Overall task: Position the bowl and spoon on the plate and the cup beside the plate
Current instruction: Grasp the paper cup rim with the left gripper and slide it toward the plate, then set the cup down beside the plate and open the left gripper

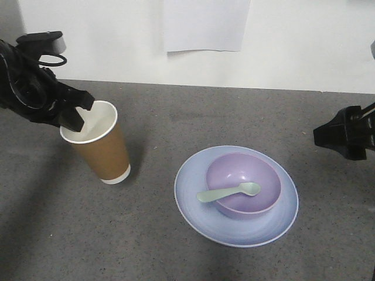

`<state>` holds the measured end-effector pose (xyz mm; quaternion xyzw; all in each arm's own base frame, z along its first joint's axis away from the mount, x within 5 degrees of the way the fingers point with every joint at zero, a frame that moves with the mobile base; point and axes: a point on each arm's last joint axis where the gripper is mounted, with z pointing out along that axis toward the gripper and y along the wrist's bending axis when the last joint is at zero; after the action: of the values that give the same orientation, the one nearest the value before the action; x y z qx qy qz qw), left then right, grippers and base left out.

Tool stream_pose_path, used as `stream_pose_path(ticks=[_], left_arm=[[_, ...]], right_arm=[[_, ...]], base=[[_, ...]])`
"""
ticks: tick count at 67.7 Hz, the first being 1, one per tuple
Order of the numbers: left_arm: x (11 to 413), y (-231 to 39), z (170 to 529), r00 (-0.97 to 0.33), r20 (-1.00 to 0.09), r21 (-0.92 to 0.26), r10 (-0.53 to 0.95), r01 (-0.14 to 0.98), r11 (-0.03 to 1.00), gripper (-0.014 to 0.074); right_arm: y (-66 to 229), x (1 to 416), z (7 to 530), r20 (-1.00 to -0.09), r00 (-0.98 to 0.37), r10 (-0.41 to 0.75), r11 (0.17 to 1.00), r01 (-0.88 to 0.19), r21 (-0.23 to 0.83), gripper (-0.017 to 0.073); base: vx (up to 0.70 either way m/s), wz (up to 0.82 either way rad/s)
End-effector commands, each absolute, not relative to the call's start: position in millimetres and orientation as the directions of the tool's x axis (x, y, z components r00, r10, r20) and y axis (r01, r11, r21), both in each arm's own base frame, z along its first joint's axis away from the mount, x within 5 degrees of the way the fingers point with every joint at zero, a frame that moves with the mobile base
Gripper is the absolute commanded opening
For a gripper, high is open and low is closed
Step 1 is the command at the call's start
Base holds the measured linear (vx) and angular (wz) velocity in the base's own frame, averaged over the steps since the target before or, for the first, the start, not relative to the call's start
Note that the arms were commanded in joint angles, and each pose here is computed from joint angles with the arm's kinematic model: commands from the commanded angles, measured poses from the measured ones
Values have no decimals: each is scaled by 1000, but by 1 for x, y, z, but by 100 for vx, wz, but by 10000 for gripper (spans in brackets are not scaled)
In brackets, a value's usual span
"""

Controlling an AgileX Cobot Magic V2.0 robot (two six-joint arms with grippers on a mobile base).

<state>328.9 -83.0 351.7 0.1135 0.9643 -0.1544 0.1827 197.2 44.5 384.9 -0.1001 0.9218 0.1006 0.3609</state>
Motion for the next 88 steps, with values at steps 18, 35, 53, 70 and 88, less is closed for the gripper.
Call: stream_pose_path(ticks=[18, 35, 53, 70, 88], left_arm=[[317, -116, 372, -845, -488, -259, 219, 380, 888, -8], [320, -136, 363, -833, -493, -265, 251, 418, 869, -8], [324, -148, 350, -833, -469, -245, 293, 441, 863, -8], [331, -152, 336, -850, -430, -250, 303, 435, 865, -8], [334, -153, 332, -855, -420, -251, 305, 432, 866, 10]], right_arm=[[43, 197, 399, -751, -653, -95, 962, -255, 101, 545], [43, 197, 399, -749, -656, -95, 961, -256, 101, 545], [43, 197, 398, -748, -656, -96, 961, -256, 101, 545], [43, 197, 398, -748, -656, -96, 961, -256, 101, 545], [43, 197, 398, -748, -656, -96, 961, -256, 102, 545]], base=[[0, 0], [0, 0], [0, 0], [0, 0], [0, 0]])
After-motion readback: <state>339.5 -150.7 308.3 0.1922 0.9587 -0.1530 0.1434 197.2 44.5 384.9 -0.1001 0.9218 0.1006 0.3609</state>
